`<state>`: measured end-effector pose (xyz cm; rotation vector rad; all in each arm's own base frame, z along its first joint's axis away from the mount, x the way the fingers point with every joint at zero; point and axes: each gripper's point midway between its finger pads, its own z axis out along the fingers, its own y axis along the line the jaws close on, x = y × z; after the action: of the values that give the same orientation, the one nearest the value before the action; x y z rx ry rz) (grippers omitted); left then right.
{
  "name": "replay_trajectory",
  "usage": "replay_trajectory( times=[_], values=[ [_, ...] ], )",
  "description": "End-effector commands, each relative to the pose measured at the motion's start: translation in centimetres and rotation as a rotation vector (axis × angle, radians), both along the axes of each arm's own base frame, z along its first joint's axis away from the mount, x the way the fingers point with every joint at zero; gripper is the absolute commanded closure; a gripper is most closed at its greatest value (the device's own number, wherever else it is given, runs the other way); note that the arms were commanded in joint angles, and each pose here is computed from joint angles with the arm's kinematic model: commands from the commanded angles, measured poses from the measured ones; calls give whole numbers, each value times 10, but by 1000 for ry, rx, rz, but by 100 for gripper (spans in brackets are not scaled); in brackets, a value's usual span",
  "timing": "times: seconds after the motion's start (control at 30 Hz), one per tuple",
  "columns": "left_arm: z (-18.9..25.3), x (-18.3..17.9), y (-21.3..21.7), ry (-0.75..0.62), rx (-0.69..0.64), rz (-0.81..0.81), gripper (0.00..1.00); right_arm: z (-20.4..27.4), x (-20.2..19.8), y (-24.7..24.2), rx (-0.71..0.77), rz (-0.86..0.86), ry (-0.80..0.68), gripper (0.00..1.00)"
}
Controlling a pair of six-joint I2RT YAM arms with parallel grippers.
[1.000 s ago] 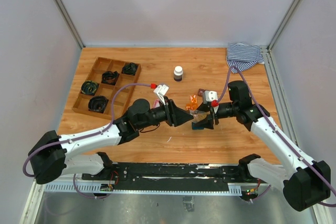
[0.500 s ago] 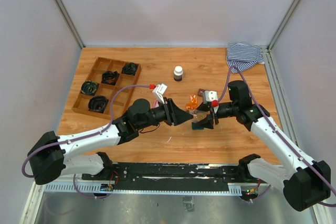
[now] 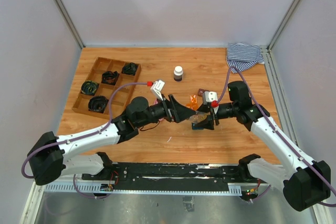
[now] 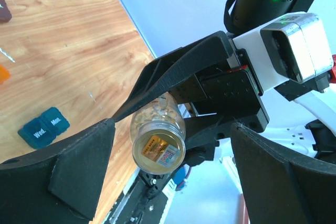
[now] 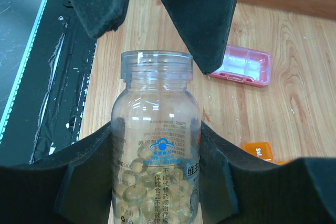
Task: Sort the pills into containers
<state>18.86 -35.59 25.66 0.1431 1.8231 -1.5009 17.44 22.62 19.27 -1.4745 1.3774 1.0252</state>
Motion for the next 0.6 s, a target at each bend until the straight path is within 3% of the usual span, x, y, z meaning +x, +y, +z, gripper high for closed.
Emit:
replay_trajectory(
  times=[0.0, 0.17, 0.27, 0.57],
  values=[
    [22, 8, 7, -60, -38, 52, 1, 7, -2, 0, 12, 11, -21, 100],
    [17, 16, 15, -105, 21, 107, 1, 6, -2, 0, 12, 12, -20, 99],
    [22, 15, 21, -218, 55, 103, 1, 7, -1, 0, 13, 11, -21, 99],
    [27, -39, 27, -970, 132, -178, 1, 7, -2, 0, 14, 14, -19, 99]
  ],
)
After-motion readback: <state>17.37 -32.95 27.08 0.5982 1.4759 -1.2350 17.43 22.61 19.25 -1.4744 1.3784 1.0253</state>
